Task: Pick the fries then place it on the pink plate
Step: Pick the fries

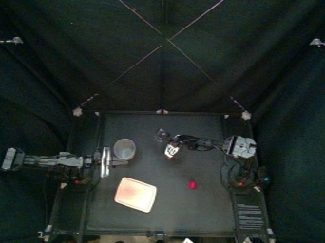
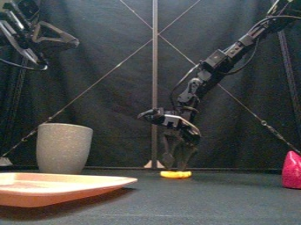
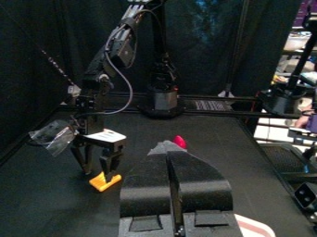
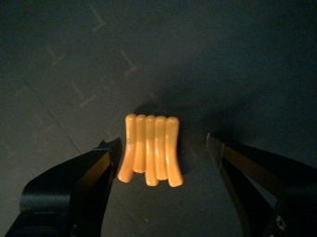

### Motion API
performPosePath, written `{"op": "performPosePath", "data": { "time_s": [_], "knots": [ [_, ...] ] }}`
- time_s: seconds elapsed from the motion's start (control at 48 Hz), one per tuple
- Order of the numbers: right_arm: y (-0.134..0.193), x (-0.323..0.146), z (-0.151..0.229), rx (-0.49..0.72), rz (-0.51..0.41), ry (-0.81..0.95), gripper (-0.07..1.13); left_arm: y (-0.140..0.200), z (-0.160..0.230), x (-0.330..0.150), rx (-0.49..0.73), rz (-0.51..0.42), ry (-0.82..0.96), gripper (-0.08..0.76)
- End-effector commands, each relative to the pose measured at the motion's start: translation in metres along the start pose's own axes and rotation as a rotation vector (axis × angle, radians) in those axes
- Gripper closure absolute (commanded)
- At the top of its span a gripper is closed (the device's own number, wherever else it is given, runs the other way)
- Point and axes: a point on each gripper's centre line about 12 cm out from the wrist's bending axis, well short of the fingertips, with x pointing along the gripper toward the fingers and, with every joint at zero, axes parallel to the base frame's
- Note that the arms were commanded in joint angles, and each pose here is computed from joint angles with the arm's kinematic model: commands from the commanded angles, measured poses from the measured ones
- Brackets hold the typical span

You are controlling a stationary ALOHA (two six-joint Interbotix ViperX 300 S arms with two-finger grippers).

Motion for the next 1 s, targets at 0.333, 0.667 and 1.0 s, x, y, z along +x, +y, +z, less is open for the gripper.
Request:
{"op": "performPosePath", "data": {
  "time_s": [0.333, 0.667, 1.0],
  "knots": [
    [0.010, -0.005, 0.007, 0.013, -0.045, -0.033, 0.02, 0.001, 0.004, 0.001, -0.009, 0.008, -0.014, 0.627],
    [0.018, 0.000, 0.005, 0.013, -0.044, -0.026, 0.04, 0.002, 0.004, 0.001, -0.009, 0.009, -0.012, 0.627],
    [0.019, 0.003, 0.004, 0.015, -0.043, -0.017, 0.34, 0.001, 0.004, 0.002, -0.010, 0.008, -0.014, 0.627]
  ]
}}
